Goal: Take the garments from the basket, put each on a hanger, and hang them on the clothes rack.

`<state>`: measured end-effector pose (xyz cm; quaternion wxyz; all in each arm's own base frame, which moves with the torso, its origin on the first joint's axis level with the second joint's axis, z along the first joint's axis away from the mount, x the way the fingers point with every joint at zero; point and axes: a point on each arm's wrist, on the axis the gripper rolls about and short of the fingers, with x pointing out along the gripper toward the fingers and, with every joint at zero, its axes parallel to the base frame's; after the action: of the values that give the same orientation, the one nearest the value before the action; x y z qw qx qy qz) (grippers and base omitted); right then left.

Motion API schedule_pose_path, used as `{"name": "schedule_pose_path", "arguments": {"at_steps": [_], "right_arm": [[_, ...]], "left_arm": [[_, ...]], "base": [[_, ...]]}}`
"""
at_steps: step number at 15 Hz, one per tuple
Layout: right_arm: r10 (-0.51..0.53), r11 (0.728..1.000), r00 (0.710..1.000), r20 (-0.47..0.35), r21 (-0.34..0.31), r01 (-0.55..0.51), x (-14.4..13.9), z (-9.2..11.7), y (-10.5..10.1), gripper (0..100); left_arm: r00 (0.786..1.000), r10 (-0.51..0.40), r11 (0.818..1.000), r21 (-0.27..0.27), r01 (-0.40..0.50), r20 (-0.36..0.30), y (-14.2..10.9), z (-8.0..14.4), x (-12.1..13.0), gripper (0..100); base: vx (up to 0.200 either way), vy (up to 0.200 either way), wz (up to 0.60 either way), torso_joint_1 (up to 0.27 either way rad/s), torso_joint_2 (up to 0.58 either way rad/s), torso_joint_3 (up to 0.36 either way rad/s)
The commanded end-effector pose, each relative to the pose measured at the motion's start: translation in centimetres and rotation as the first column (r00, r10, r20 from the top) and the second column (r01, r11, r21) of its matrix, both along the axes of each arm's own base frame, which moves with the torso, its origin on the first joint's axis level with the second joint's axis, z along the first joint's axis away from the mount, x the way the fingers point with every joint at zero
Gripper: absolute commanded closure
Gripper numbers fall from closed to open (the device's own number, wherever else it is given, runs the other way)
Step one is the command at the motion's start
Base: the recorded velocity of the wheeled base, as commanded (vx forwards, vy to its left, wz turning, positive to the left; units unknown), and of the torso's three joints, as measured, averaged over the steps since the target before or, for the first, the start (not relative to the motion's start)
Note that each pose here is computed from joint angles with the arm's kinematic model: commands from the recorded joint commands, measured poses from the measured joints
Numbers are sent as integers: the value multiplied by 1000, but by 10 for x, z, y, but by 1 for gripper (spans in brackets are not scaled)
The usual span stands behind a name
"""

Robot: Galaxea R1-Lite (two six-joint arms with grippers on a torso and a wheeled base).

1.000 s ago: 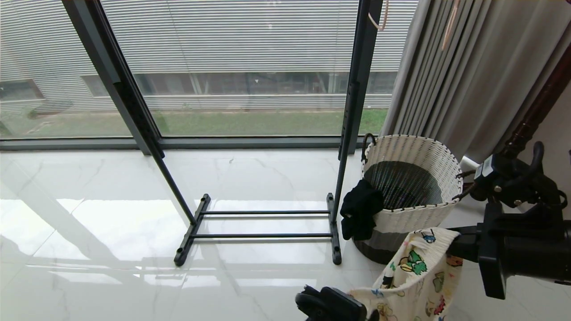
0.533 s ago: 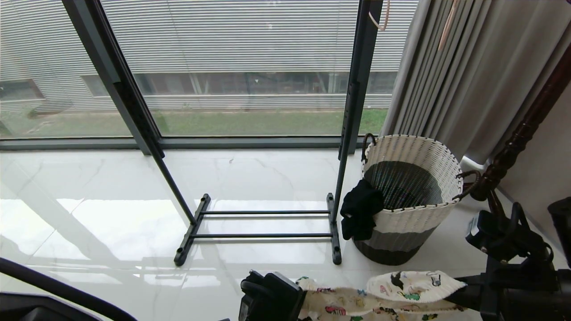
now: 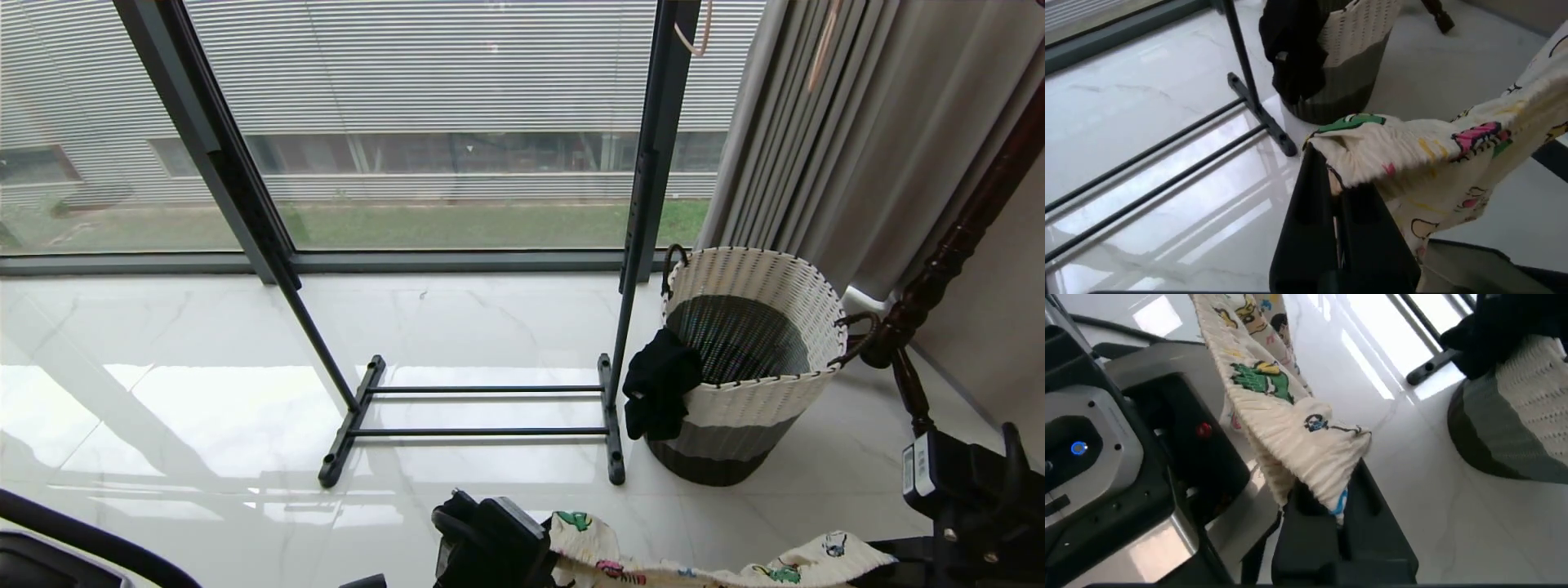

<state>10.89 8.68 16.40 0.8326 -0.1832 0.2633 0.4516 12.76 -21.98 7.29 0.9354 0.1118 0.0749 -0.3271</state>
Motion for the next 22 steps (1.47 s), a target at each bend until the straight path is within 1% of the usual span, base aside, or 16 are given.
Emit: {"name": "schedule_pose_path", "arguments": {"at_steps": [1,3,4,5,7,8,9,10,11,12,13,15,17,18,20,22], "right_arm": [[96,994,995,22,-57,-95,-16,-9,-5,100],[238,965,971,0,-115,-236,-37,-18,-7,100],[285,950,959,-14,-126,-284,-43,-19,-5,100],[291,948,957,-16,-129,-291,-44,-19,-5,100],[236,963,972,2,-138,-233,-41,-17,-5,100],[159,983,987,27,-98,-156,-33,-11,-3,100],[108,994,992,59,-35,-106,-22,1,5,100],[73,997,993,89,19,-75,-11,14,16,100],[37,998,992,121,51,-44,1,25,26,100],[14,997,988,154,78,-26,11,36,36,100],[11,996,987,163,85,-25,14,38,39,100],[11,996,986,168,86,-26,16,41,41,100],[-16,998,986,165,57,7,12,34,36,100],[-16,999,987,163,48,9,8,30,33,0],[53,998,985,163,36,-59,-8,23,30,0],[130,991,980,151,19,-134,-21,15,33,0]], "left_arm": [[998,36,999,-36,-35,45,1,11,25,100],[992,101,994,-45,-98,72,-1,19,51,100],[992,109,993,-45,-106,70,-3,23,56,100],[992,107,994,-45,-104,70,-5,24,56,100],[994,92,995,-42,-90,56,-5,22,50,100],[997,68,997,-45,-67,25,-3,19,39,100],[999,21,999,-49,-23,-42,-3,10,18,100],[993,-41,998,-53,35,-111,-3,1,-5,100],[984,-102,994,-41,96,-148,-3,-5,-27,100],[976,-149,989,-15,148,-160,-3,-9,-41,100],[974,-158,987,-11,159,-162,-3,-10,-44,100],[986,-98,995,-2,99,-137,-6,-10,-42,100],[993,-10,1000,3,10,-118,-1,-9,-34,100],[993,51,999,8,-50,-106,2,-9,-27,100],[985,144,990,13,-143,-95,9,-9,-14,100],[977,191,981,29,-189,-89,16,-10,-6,100]], "base": [[0,0,0,0,0,0],[0,0,0,0,0,0],[0,0,0,0,0,0],[0,0,0,0,0,0],[0,0,0,0,0,0],[0,0,0,0,0,0],[0,0,0,0,0,0],[0,0,0,0,0,0],[0,0,0,0,0,0],[0,0,0,0,0,0],[0,0,0,0,0,0],[0,0,0,0,0,0],[0,0,0,0,0,0],[0,0,0,0,0,0],[0,0,0,0,0,0],[0,0,0,0,0,0]]}}
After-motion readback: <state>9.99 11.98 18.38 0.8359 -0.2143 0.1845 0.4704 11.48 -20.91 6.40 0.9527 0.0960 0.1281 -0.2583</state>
